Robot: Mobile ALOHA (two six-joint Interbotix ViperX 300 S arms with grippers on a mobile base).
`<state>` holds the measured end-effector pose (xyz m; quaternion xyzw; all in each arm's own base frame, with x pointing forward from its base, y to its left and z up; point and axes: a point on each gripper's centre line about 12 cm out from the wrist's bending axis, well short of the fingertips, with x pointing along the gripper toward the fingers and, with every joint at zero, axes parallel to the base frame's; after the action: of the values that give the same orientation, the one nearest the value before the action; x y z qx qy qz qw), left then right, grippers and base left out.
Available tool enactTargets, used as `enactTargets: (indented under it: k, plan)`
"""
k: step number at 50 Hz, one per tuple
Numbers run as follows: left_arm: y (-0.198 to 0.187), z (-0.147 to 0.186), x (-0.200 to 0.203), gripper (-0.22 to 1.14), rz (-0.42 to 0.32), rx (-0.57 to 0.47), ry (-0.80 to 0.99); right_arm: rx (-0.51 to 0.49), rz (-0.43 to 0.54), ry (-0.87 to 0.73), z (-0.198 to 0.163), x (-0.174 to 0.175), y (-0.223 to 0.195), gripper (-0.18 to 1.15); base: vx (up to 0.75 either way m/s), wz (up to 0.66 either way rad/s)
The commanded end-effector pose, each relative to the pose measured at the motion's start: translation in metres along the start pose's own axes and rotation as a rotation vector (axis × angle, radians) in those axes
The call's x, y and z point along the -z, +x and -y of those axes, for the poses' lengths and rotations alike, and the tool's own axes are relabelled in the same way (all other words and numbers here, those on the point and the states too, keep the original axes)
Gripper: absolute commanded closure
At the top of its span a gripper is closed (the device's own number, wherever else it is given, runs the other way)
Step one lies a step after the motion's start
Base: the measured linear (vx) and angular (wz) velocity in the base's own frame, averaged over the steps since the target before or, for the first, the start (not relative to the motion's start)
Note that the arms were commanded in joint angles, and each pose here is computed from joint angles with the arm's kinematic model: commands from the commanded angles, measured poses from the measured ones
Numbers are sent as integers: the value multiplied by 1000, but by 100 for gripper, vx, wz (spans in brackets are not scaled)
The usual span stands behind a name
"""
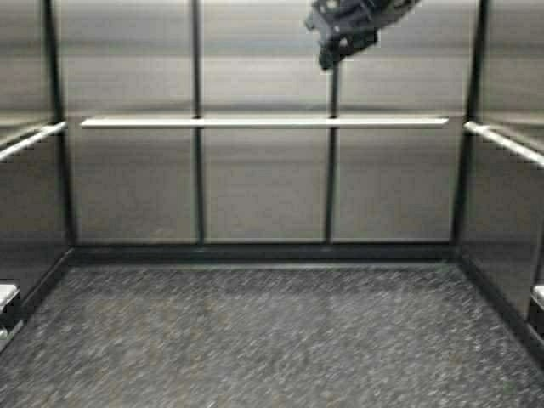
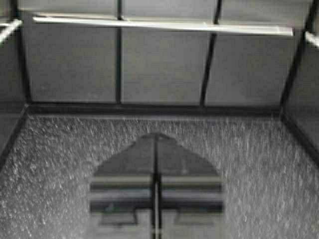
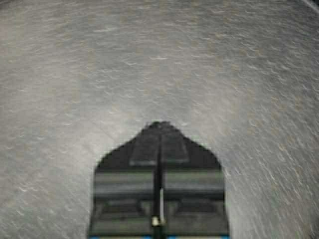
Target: Navigate to elevator, push the call button, then enter the elevator
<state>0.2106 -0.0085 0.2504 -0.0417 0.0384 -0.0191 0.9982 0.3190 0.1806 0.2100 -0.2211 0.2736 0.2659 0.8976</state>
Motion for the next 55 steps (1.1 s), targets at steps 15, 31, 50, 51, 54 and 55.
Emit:
enactTargets:
  k: [15,31,50,51,54,55]
  plan:
    - [-14,8,-24,89,110,42,5,1,24,6,0,-11,-4,91,32,-28]
    - [-23,10,-27,89,144,55,-7,-35,103,-24,-17,-26,-19,91,36,2]
    - [-24,10,-31,89,157,51,14,6,120,25,1,-28,-25,91,40,-16]
    - [-23,9,-28,89,142,49,14,15,121,31,5,-27,-25,91,47,-25]
    - [-18,8,-15,89,93,44,8,39,114,53,15,-25,-26,91,47,-21]
    - [-17,8,-13,89,83,43,4,44,112,59,18,-23,-26,91,47,-15]
